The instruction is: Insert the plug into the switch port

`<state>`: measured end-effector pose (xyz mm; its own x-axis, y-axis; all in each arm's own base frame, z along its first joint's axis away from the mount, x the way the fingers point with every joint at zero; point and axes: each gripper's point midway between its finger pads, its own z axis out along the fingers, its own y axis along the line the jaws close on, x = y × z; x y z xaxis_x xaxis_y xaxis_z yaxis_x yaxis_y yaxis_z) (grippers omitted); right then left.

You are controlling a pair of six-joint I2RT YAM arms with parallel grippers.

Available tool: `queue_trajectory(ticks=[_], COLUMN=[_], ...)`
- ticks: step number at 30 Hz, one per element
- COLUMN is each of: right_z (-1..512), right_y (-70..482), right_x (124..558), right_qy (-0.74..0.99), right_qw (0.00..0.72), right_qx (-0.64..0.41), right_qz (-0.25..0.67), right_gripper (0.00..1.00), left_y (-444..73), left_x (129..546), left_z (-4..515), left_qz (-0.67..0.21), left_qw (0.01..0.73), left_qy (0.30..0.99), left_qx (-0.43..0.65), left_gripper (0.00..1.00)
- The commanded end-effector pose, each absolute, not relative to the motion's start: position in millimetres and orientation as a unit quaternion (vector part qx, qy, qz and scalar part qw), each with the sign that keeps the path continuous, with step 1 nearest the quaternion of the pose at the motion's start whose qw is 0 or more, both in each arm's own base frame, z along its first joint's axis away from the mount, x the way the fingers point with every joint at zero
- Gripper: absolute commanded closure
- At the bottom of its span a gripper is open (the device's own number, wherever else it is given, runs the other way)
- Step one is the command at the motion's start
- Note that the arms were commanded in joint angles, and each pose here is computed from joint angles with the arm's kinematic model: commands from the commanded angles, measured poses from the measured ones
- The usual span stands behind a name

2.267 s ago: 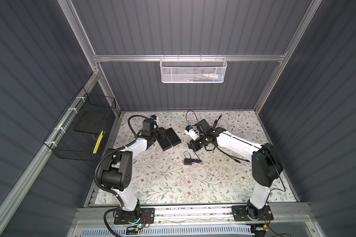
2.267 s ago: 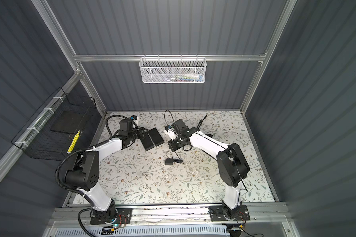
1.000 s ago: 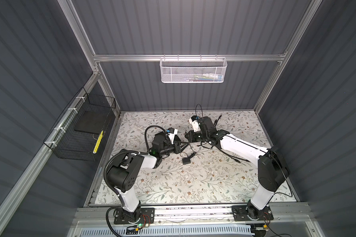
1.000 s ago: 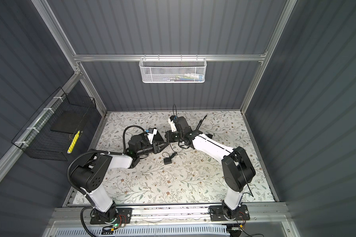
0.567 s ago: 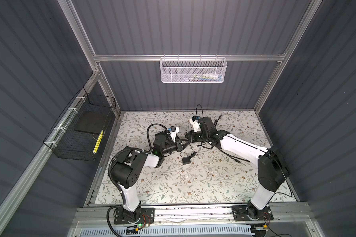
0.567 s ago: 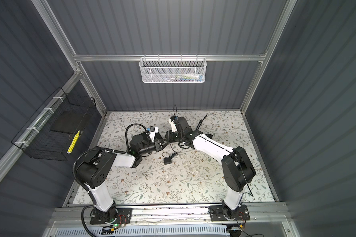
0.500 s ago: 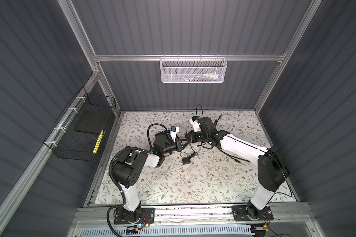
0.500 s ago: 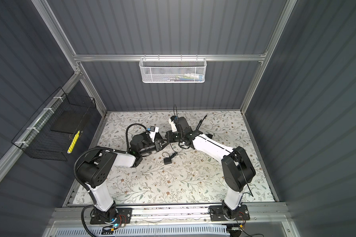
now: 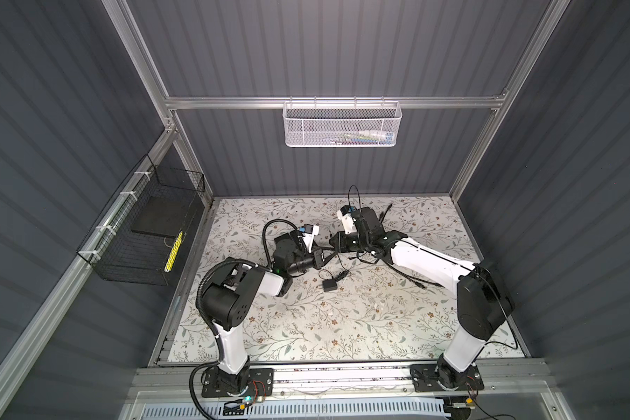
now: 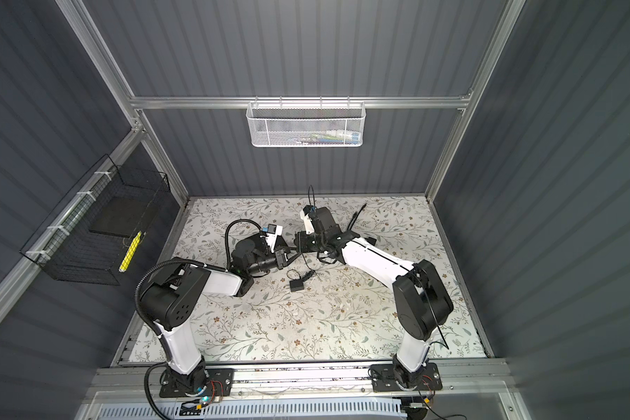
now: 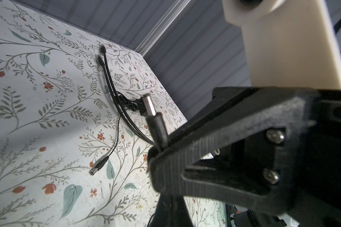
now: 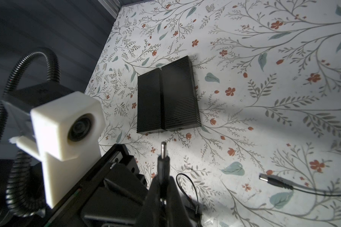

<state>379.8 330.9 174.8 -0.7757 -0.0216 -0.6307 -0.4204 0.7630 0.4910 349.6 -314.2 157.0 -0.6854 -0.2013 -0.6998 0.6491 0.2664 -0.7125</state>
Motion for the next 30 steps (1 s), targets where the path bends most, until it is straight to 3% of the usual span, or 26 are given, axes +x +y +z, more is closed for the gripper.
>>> queue_trajectory(ticks=[1,6,30], right_z=[189,195,180], right_y=[323,309,330], right_x=[378,380,373], right_qy=[0.88,0.879,0.871], right_qw=[0.323,0.33,0.266], right_qx=[-0.127,-0.122,-0.206], right_qz=[0.324,0.322,0.358], right_gripper=[0.69,0.64,0.68], left_y=[-319,-318,-325], left_x=[349,348,341], left_z=[165,164,173], left_qz=[-0.588,-0.586,-0.583], left_qw=[0.368,0.368,0.363], left_qy=[0.699,0.701,0.699], left_qx=[0.171,0.172,0.201], left_gripper=[1.0,1.0,1.0])
